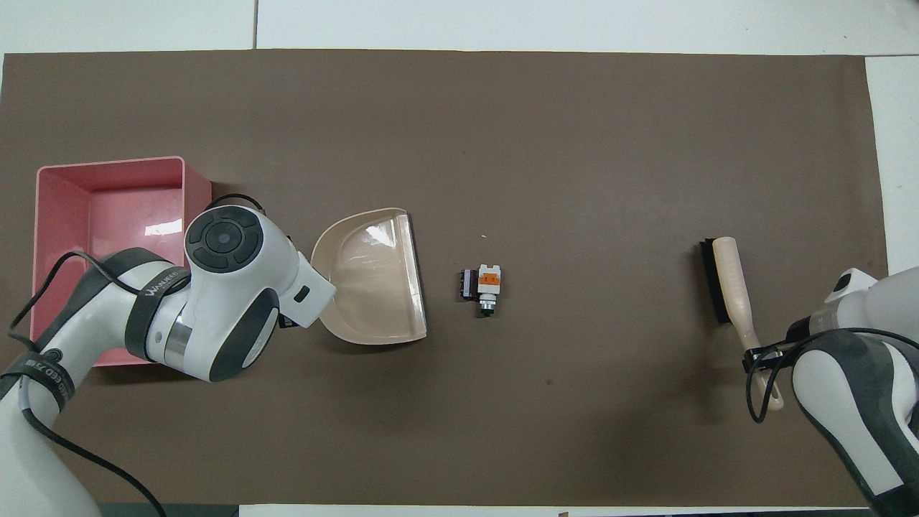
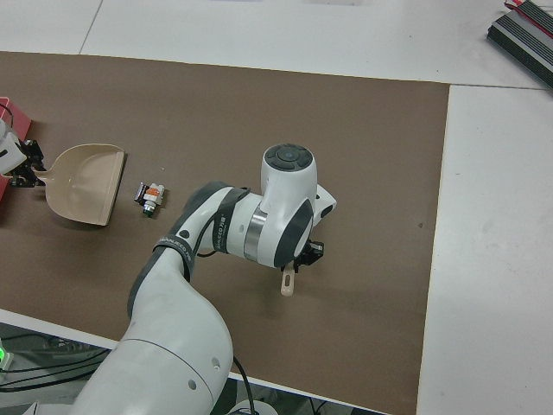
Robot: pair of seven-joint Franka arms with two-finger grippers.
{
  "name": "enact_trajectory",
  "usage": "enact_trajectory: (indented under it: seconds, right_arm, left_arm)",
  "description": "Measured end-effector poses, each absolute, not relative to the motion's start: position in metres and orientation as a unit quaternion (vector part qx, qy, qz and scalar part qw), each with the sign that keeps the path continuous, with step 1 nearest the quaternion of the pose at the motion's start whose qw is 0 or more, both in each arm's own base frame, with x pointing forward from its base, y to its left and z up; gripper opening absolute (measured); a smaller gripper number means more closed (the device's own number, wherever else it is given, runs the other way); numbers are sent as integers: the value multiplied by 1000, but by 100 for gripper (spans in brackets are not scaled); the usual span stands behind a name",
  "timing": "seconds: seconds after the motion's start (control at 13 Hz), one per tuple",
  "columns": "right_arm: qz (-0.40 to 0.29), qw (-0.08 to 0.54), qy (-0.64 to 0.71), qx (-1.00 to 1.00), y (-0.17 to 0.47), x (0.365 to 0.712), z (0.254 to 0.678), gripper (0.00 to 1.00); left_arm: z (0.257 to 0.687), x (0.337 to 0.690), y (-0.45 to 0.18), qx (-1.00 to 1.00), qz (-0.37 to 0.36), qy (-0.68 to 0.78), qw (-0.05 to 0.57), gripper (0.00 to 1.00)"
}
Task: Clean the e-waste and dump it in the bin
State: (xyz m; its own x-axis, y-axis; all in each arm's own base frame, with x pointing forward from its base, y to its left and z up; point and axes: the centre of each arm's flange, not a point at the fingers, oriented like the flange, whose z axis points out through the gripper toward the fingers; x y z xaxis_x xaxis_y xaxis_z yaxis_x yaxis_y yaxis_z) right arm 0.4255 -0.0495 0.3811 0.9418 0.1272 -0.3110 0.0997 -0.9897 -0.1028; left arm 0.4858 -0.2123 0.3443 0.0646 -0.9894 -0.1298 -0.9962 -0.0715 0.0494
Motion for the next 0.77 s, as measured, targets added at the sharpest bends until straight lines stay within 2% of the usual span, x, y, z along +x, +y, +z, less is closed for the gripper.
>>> enact_trajectory:
  seconds: [0.23,0.54,0.77]
  right_arm:
    - [169,12,-63,-984,29,451,431,26]
    - [177,-16,-51,-983,105,445,425,26]
    - [178,6,-37,-983,122,441,414,26]
  left_arm:
    - [356,490,-209,-731,79,677,26,33]
    - [383,503,-212,-703,94,700,83,33]
    - [387,498,-229,-690,111,710,87,33]
